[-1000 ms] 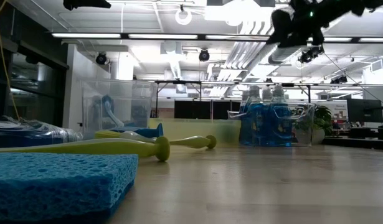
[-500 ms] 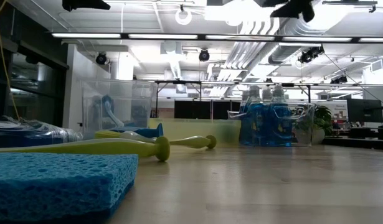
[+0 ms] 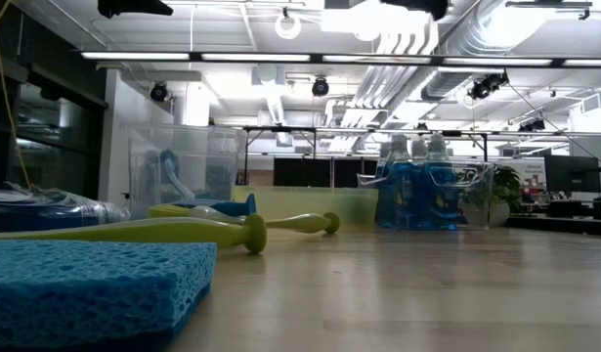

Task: Pick & Place Kitchen Sink Supplies
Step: Put the yellow dish brush into the white bin

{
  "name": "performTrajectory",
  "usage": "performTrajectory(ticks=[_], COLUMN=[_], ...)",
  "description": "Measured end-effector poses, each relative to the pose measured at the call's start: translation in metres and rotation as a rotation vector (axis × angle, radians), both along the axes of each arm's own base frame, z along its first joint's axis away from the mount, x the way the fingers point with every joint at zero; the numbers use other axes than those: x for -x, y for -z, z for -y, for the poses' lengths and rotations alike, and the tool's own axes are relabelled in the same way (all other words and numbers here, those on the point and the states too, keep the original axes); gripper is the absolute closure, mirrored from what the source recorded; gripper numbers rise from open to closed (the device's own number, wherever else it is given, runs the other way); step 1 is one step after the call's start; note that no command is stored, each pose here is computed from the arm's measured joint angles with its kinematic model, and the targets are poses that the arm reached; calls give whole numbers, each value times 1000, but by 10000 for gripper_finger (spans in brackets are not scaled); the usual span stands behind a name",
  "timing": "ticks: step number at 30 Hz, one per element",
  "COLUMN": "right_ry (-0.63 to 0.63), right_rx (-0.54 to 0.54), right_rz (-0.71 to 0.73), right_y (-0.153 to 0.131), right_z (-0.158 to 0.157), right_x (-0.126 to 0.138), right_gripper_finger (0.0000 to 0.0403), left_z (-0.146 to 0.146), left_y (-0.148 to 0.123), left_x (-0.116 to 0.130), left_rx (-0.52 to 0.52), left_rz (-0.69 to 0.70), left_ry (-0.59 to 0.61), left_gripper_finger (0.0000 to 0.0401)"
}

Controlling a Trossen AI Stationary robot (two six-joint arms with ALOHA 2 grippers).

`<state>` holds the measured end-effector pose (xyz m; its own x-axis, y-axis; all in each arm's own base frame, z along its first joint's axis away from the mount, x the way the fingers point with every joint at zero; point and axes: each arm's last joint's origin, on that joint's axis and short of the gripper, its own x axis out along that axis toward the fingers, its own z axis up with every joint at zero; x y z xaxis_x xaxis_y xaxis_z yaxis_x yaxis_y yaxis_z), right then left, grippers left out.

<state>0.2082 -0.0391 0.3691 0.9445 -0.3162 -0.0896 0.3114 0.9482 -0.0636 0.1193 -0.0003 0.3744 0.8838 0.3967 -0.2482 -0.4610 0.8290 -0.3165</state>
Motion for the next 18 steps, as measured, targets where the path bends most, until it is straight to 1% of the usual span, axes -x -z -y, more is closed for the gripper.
performTrajectory(ticks=[2, 4, 7, 12, 18], right_ry=[-46, -81, -122, -193, -223], right_rx=[42, 63, 59, 59, 71], right_rz=[-68, -137, -215, -268, -306], right_y=[11, 24, 43, 67, 88], right_z=[-5, -10, -15, -21, -24], right_x=[-15, -31, -52, -79, -100], right_gripper_finger=[162, 162, 162, 162, 162], left_z=[0, 0, 0, 0, 0], left_y=[0, 0, 0, 0, 0], left_x=[0, 0, 0, 0, 0], left_rx=[0, 0, 0, 0, 0], left_rz=[0, 0, 0, 0, 0], left_ry=[0, 0, 0, 0, 1], left_gripper_finger=[25, 25, 25, 25, 25])
